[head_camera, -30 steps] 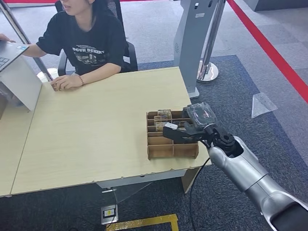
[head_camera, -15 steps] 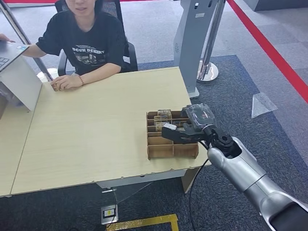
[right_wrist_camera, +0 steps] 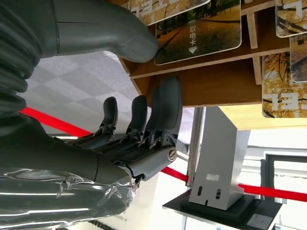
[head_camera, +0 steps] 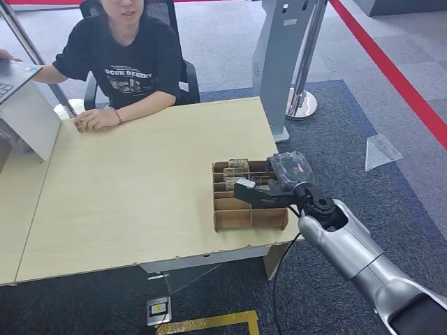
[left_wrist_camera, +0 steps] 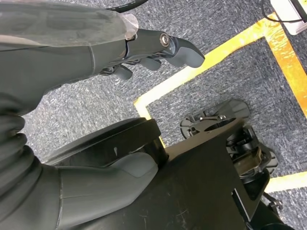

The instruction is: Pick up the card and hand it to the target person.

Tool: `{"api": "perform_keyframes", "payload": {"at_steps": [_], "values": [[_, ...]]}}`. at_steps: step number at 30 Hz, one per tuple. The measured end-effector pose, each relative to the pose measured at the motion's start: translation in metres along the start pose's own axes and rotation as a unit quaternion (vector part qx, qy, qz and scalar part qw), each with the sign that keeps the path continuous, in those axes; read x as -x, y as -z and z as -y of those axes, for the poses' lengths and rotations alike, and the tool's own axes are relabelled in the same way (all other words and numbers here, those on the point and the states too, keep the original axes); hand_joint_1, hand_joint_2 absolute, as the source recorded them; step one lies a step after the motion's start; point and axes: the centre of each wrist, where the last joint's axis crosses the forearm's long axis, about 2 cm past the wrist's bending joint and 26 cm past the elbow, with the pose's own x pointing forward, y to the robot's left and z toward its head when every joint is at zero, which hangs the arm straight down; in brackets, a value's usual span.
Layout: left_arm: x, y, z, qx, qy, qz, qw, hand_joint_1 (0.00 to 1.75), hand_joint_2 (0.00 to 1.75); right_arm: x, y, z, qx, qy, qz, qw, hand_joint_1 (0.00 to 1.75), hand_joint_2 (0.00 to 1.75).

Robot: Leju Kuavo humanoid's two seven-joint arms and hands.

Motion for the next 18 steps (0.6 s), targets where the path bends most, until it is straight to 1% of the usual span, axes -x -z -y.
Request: {"api": "perform_keyframes", "payload": {"at_steps": [3,6,12,16,18], "values": [[-0.0003,0.0,0.0003,0.001,0.0,-0.001,1.0,0.0,1.75,-0.0016,-0.0001,-0.0008,-0.002,-0.001,-0.003,1.0,1.0,1.75],[-0.0008,-0.0001,0.0011,0.001,0.0,-0.002,1.0,0.0,1.75,-0.0031,-0.0001,-0.0017,-0.004,0.0,-0.003,1.0,1.08,1.75],[-0.0015,-0.0004,0.0025,0.002,-0.001,-0.002,1.0,0.0,1.75,-0.0048,0.0003,-0.0025,-0.007,-0.002,-0.003,1.0,1.02,1.75],[-0.002,-0.0006,0.0034,0.004,-0.001,-0.001,1.0,0.0,1.75,-0.0053,0.0004,-0.0029,-0.008,-0.002,-0.003,1.0,1.08,1.75],[-0.0022,-0.0006,0.0036,0.004,-0.001,-0.001,1.0,0.0,1.75,-0.0056,0.0004,-0.0029,-0.008,-0.003,-0.004,1.0,1.06,1.75]]}}
